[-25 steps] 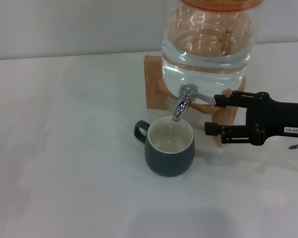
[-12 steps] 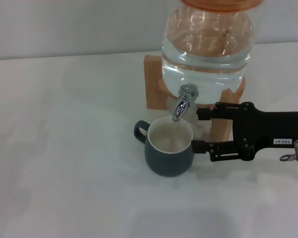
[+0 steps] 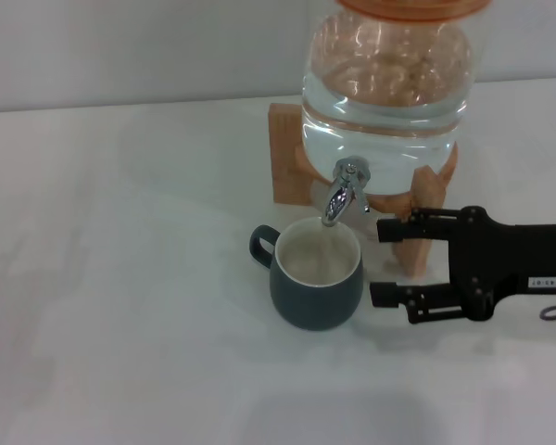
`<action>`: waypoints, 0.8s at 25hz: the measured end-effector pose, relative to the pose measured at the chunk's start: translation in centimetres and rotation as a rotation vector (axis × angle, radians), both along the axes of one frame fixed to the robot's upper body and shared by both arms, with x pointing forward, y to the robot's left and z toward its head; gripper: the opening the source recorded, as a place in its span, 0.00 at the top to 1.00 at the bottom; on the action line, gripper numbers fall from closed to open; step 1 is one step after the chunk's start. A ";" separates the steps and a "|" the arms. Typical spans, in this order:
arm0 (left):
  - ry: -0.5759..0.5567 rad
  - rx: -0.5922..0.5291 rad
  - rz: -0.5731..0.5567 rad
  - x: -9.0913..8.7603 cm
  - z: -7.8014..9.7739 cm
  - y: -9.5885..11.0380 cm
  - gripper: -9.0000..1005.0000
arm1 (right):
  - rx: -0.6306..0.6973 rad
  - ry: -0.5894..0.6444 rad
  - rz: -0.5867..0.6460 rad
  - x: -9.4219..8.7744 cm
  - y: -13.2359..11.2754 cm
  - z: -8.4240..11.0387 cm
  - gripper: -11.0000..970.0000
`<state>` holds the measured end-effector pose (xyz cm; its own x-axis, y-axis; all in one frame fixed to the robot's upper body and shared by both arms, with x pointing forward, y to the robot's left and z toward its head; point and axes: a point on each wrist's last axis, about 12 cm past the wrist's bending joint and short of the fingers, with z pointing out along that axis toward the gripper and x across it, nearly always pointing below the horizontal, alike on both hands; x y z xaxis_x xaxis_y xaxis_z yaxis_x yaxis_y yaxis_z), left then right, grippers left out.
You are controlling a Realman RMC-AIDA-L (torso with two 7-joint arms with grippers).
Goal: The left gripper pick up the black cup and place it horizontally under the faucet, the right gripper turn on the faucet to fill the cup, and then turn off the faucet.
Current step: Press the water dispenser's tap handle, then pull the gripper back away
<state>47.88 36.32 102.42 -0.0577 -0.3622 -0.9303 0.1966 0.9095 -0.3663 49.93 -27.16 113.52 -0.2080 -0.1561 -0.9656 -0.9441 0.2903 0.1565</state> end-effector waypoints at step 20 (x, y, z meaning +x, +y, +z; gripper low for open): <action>-0.003 0.001 -0.001 -0.2 0.0 0.0 0.39 | 0.000 0.006 0.120 -0.1 5.4 -0.2 0.15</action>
<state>47.70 36.29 102.38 -0.0556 -0.3616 -0.9307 0.1983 0.9095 -0.3653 49.81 -21.78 113.36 -0.1939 -0.1807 -0.9642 -0.9711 0.1750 0.1625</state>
